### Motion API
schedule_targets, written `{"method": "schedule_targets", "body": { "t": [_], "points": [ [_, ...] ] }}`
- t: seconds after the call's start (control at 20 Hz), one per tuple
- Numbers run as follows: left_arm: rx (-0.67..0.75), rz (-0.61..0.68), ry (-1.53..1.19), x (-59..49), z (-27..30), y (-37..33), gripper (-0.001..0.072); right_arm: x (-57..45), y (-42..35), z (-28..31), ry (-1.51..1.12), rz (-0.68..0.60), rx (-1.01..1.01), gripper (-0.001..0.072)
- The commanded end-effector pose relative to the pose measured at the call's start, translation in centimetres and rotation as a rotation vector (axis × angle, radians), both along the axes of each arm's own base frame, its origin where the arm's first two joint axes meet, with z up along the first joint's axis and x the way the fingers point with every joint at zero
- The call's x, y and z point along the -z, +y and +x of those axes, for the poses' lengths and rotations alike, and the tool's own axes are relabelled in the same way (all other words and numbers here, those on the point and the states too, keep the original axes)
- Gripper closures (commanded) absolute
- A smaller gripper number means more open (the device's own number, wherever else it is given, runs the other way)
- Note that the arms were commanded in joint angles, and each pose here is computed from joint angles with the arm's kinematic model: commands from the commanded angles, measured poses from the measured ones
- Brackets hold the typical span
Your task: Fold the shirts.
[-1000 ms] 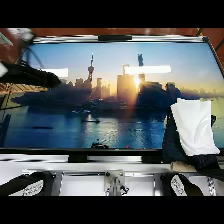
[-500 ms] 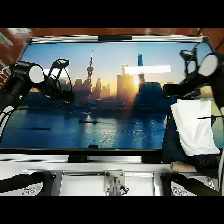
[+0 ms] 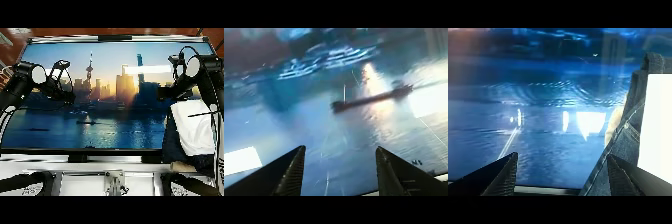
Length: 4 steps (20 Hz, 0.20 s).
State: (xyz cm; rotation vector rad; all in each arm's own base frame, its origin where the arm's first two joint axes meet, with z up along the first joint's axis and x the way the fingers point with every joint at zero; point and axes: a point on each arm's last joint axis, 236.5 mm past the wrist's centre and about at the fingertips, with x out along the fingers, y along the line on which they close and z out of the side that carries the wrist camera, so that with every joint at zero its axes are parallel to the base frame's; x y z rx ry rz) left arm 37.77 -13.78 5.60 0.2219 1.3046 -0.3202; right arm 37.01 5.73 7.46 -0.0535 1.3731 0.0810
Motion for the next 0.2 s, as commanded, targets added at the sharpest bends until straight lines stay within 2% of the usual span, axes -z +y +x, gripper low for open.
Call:
{"method": "schedule_targets", "body": {
  "t": [0.0,0.15],
  "points": [
    [0.018,0.017,-0.003,0.06,0.06,0.31,0.0182,0.04,0.04,0.00,0.002,-0.003,0.000,0.0056],
    [0.035,0.021,-0.005,0.06,0.07,0.30,0.0182,0.04,0.04,0.00,0.002,-0.003,0.000,0.0056]
  ]
}}
